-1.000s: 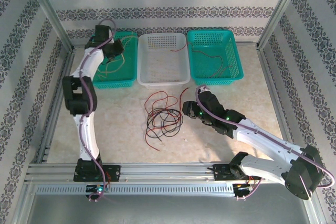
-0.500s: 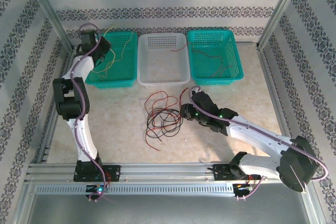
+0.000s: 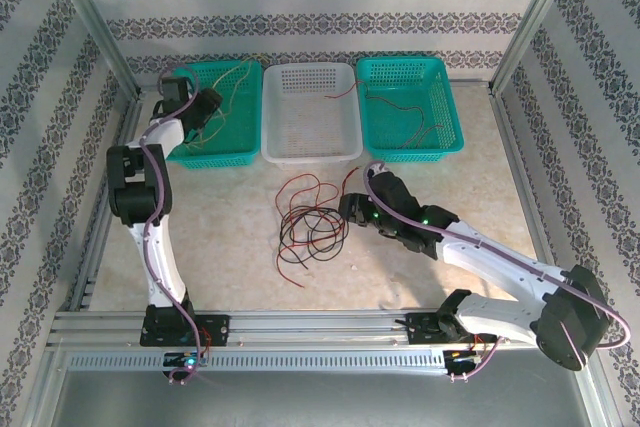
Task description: Untangle the cables
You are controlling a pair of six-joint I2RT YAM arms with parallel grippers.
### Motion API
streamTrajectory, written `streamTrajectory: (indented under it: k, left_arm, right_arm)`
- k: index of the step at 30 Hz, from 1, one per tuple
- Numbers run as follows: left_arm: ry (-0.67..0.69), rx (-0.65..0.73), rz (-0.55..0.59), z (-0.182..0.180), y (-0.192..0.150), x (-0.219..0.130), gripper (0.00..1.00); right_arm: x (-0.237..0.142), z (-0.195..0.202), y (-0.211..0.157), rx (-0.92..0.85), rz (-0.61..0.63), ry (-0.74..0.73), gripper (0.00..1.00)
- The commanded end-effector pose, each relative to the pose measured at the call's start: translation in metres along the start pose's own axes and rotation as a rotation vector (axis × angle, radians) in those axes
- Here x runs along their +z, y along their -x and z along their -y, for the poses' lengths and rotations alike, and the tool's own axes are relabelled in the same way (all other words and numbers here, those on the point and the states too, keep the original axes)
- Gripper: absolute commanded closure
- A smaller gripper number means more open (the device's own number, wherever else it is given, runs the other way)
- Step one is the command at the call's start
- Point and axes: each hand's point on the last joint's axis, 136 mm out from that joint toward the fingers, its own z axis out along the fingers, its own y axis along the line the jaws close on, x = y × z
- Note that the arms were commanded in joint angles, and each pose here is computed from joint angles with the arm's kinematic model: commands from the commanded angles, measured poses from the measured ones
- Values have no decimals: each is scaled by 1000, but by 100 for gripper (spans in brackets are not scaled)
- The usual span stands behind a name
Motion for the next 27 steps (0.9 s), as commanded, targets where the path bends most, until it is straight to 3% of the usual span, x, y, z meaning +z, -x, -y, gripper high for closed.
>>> streamTrajectory:
  k: [1, 7, 12, 16, 20, 23, 25, 27]
  left_arm:
    - [-106, 87, 124, 65, 36, -57, 44]
    - [-34, 117, 181, 71, 35, -128, 44]
    - [-88, 131, 129, 75, -3, -181, 47]
    - [-181, 192, 33, 77, -68, -222, 47]
    - [-373, 315, -205, 96, -160, -251, 48]
    - [-384, 414, -319, 90, -211, -270, 51]
    - [-394, 447, -338, 84, -229, -281, 52]
    - [-405, 451, -346, 74, -243, -289, 52]
  right_arm:
    - [-6, -9, 10, -9, 20, -4, 43]
    - [5, -14, 12, -44, 23, -45, 37]
    - [33, -4, 18, -79, -18, -123, 33]
    - [67, 6, 23, -92, -77, -142, 33]
    - [99, 3, 21, -164, -158, -141, 37]
    - [119, 11, 20, -211, -190, -192, 42]
    - [127, 14, 19, -241, -206, -212, 49]
    - [129, 10, 17, -270, -215, -208, 65]
